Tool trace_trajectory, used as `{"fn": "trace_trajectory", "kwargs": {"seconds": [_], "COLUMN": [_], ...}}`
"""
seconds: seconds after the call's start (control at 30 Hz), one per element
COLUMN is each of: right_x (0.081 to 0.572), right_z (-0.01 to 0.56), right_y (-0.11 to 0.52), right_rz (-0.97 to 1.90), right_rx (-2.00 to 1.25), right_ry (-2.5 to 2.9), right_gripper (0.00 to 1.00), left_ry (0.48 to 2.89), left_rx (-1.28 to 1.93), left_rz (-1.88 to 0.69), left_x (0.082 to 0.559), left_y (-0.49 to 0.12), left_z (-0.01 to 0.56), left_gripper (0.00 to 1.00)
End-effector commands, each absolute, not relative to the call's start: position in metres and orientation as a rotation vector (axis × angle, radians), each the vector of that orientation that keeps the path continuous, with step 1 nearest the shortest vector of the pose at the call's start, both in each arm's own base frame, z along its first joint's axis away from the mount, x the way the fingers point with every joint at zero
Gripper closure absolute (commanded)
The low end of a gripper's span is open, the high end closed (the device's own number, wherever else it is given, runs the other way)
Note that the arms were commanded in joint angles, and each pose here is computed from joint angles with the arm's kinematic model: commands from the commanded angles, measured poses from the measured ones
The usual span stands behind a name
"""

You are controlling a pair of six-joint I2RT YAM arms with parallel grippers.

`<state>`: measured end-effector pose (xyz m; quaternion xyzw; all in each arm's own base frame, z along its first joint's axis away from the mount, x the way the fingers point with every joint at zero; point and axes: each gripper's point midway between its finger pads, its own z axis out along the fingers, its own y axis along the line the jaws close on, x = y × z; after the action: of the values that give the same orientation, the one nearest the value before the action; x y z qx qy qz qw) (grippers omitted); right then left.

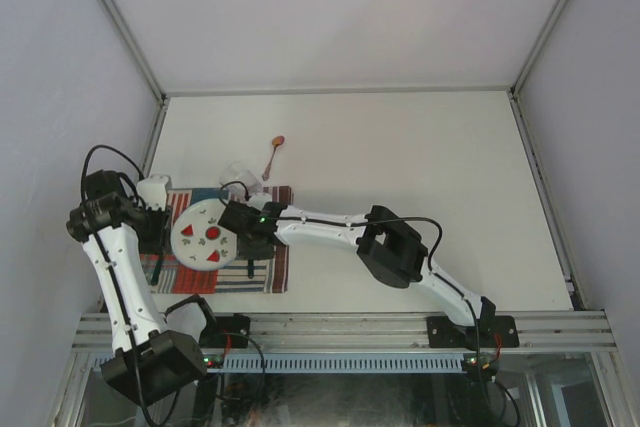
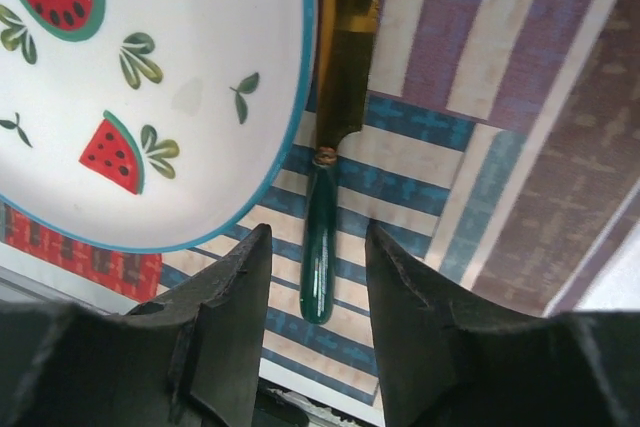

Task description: Set the dinner table for one person

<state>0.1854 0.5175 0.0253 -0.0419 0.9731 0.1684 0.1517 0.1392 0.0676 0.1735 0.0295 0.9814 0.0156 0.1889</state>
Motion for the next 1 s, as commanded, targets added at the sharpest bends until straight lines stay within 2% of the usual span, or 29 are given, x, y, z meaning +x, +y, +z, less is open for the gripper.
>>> {"fn": "trace_trajectory", "kwargs": {"seconds": [0.0,0.23,0.4,0.57,0.77,0.97], "right_x": [0.203,0.233,0.256,0.277,0.29,0.288], "right_z": [0.073,0.098,0.126,0.143,0.135,0.124], "right_y": [0.513,0.459,0.399,0.335,0.283,0.262], "right_rz": [0.531,0.355,0.306,0.244,0.166,0.111], "right_rx": [-0.109,-0.037,0.037,0.122,0.159,0.151], "right_ry": [2.674,2.609,2.557,2.52,2.547,2.573], "right_gripper": [0.58,0.58,0.59,0.59,0.59,0.59], "left_ry": [2.689,2.657,2.635,2.616,2.68,2.672], "left_rx": [0.029,-0.093,-0.104,-0.014,-0.044,-0.05], "left_rz": [0.018,-0.201,-0.206,-0.193,-0.491,-0.492], "left_x": [0.158,0.205,0.24,0.267,0.307,0.358], "left_y": [0.068,0.063,0.064,0.039,-0.003,0.0], "left_z": [0.184,0.192,0.205,0.199,0.17,0.169], "left_gripper": [0.59,0.6,0.59,0.57,0.56,0.54]}}
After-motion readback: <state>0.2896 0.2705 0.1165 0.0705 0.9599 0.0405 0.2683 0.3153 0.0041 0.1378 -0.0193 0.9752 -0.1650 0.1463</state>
